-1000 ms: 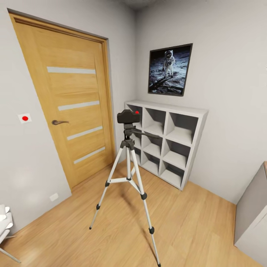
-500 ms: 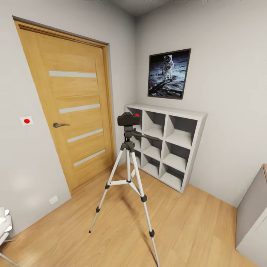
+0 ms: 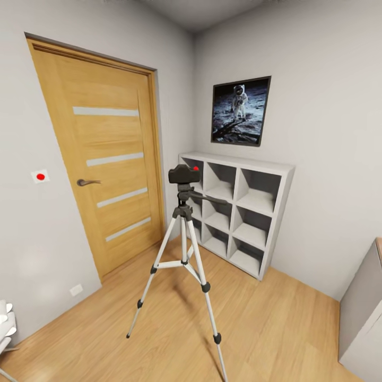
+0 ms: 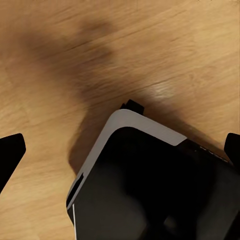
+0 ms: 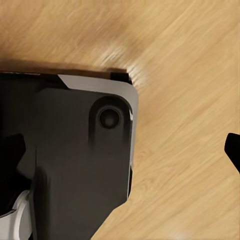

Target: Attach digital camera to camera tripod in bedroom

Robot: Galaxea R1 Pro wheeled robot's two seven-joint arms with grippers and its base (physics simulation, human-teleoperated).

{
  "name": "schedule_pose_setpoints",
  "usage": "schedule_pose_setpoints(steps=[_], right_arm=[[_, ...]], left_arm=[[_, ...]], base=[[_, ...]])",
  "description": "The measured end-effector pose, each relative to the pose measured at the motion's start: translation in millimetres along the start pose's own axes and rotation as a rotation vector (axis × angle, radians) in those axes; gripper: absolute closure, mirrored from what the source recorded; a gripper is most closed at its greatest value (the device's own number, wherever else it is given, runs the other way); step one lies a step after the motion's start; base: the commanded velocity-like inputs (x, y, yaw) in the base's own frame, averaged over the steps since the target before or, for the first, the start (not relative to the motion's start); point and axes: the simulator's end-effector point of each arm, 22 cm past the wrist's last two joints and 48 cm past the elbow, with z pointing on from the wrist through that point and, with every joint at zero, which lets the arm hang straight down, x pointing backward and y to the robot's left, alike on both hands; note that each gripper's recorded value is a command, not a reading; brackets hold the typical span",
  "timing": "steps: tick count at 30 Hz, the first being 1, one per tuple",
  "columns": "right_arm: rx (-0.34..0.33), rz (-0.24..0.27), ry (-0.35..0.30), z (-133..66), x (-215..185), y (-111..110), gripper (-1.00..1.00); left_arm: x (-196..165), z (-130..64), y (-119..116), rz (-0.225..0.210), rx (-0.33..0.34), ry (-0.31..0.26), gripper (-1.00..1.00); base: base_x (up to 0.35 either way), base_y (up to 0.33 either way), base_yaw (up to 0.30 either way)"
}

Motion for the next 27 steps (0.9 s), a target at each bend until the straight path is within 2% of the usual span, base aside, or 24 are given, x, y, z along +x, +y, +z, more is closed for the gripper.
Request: schedule_pose_setpoints(steps=[27], right_arm=[[0.009, 0.000, -0.047, -4.9, -17, -5, -1.00]], left_arm=[[-15, -5.3, -7, -0.007, 0.020, -0.038, -1.00]], base=[[0.000, 0.000, 0.000]])
